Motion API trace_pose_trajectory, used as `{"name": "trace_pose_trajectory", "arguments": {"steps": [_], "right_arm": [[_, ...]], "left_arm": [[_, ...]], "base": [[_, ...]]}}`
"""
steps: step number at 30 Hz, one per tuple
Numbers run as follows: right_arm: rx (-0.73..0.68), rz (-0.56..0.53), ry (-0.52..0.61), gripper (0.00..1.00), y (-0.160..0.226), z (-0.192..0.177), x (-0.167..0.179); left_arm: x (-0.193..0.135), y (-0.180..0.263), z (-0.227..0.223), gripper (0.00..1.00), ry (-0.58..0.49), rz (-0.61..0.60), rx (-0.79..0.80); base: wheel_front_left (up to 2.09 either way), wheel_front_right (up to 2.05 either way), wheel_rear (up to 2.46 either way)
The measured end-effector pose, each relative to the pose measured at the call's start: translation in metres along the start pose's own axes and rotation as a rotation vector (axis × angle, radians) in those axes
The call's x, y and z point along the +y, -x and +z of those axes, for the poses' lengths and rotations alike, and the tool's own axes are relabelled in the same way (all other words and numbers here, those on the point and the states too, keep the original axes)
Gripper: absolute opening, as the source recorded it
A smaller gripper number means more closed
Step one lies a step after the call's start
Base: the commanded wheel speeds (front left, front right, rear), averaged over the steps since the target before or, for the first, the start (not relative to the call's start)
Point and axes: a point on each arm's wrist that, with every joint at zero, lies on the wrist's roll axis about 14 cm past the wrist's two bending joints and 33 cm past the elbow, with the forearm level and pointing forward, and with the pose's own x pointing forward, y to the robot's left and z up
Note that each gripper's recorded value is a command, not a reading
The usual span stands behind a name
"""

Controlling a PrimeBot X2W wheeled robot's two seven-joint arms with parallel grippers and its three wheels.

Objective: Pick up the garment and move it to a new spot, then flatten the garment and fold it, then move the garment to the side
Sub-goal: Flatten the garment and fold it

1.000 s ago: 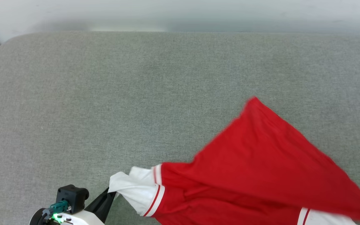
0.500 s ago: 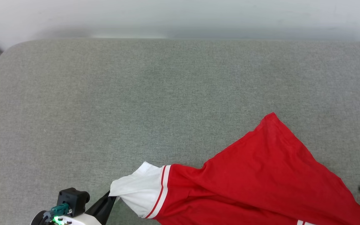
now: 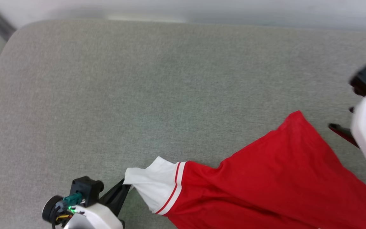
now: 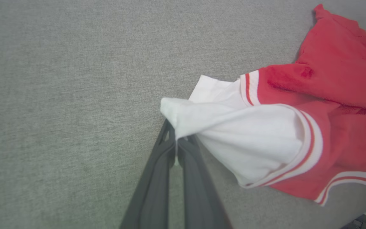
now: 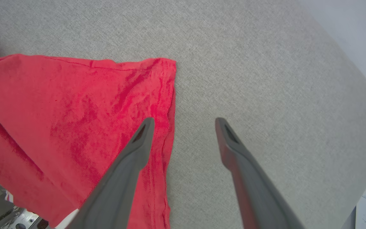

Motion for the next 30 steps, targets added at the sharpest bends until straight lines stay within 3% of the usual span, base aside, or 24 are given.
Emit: {"name": "trace_pose_trajectory", "arguments": {"steps": [6, 12, 17, 18, 19, 20, 30], "right_arm": [[0.126, 0.034, 0.052, 1.00, -0.059, 0.011, 0.010], [0.218, 0.104, 0.049, 1.00, -0.113, -0.010, 0.029], [0.288, 0.131, 0.081, 1.00, -0.133, -0.031, 0.035], [0.289, 0.133, 0.086, 0.91, -0.134, -0.032, 0.035], [0.281, 0.134, 0.085, 0.18, -0.133, -0.031, 0.035], [0.268, 0.137, 0.077, 0.00, -0.133, -0.031, 0.035], [-0.065, 0.108, -0.016, 0.00, -0.090, 0.021, 0.021]], "left_arm": [[0.001, -0.012, -0.001, 0.00, 0.003, 0.001, 0.006], [0.005, -0.022, -0.008, 0.00, 0.015, 0.008, 0.029], [0.010, -0.025, -0.015, 0.00, 0.025, 0.026, 0.049], [0.010, -0.025, -0.016, 0.00, 0.025, 0.028, 0.050], [0.011, -0.025, -0.016, 0.00, 0.024, 0.030, 0.049], [0.011, -0.025, -0.015, 0.00, 0.023, 0.030, 0.046], [0.015, -0.014, 0.015, 0.00, -0.053, 0.026, -0.043]], "base": [[0.00, 0.00, 0.00], [0.00, 0.00, 0.00], [0.00, 0.00, 0.00], [0.00, 0.00, 0.00], [0.00, 0.00, 0.00], [0.00, 0.00, 0.00], [0.00, 0.00, 0.00]]}}
